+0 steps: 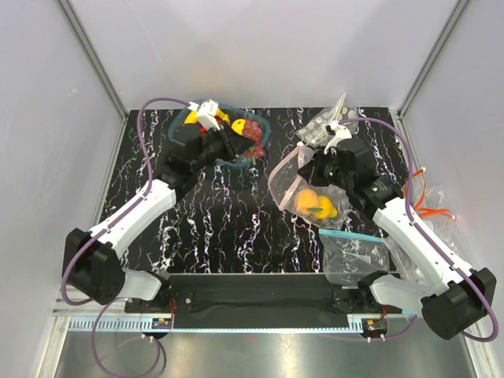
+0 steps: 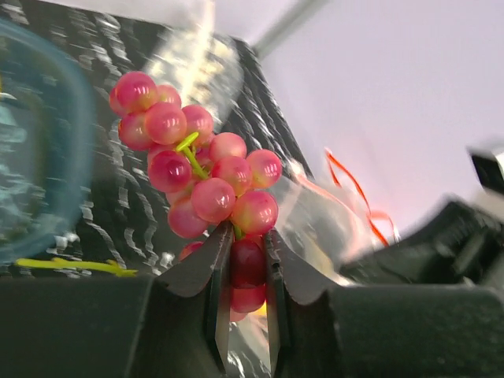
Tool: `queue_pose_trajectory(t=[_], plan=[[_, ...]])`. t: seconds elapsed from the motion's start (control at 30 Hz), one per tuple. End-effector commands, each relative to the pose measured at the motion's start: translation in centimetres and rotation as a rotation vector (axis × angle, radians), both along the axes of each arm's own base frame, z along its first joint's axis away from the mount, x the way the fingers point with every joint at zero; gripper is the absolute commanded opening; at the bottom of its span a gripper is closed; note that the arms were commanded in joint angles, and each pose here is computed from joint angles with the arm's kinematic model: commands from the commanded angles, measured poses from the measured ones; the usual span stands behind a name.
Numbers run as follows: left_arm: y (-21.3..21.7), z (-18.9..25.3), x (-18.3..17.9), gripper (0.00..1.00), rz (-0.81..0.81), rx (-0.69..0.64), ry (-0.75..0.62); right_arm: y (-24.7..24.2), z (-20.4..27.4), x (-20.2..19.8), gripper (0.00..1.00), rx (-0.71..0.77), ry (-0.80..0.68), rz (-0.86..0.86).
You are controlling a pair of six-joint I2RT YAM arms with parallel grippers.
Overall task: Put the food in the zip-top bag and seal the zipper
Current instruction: Place the fake fruit in the zipper food storage bag.
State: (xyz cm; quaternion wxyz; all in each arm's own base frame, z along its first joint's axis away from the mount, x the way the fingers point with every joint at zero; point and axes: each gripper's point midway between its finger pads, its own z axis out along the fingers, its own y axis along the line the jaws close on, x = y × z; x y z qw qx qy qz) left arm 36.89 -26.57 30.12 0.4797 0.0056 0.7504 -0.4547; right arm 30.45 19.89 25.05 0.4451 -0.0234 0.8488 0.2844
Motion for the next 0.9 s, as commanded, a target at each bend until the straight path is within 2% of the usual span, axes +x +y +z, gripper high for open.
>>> queue_pose_trajectory(t=[0.0,0.23,0.5,0.63,0.87], plan=[[-2.3,3.7,-3.5,0.08,-0.087,0.014,-0.169,1.3,3.7,0.3,0.00,0.076,-0.082,0.041],[-5.0,2.3,-5.4,0.08,-0.054,0.045,-0.178,2.0,4.7,0.0,0.00,0.134,-0.085,0.059],[-7.4,-1.8,-6.4,0.08,-0.043,0.166,-0.159,2.3,6.1,-0.3,0.00,0.197,-0.096,0.057],[-8.7,-3.2,-7.1,0.07,-0.050,0.273,-0.213,2.7,6.3,-0.4,0.00,0.219,-0.091,0.069],[-11.3,-3.5,-10.3,0.04,-0.183,0.380,-0.331,2.9,5.8,0.0,0.00,0.221,-0.082,0.068]])
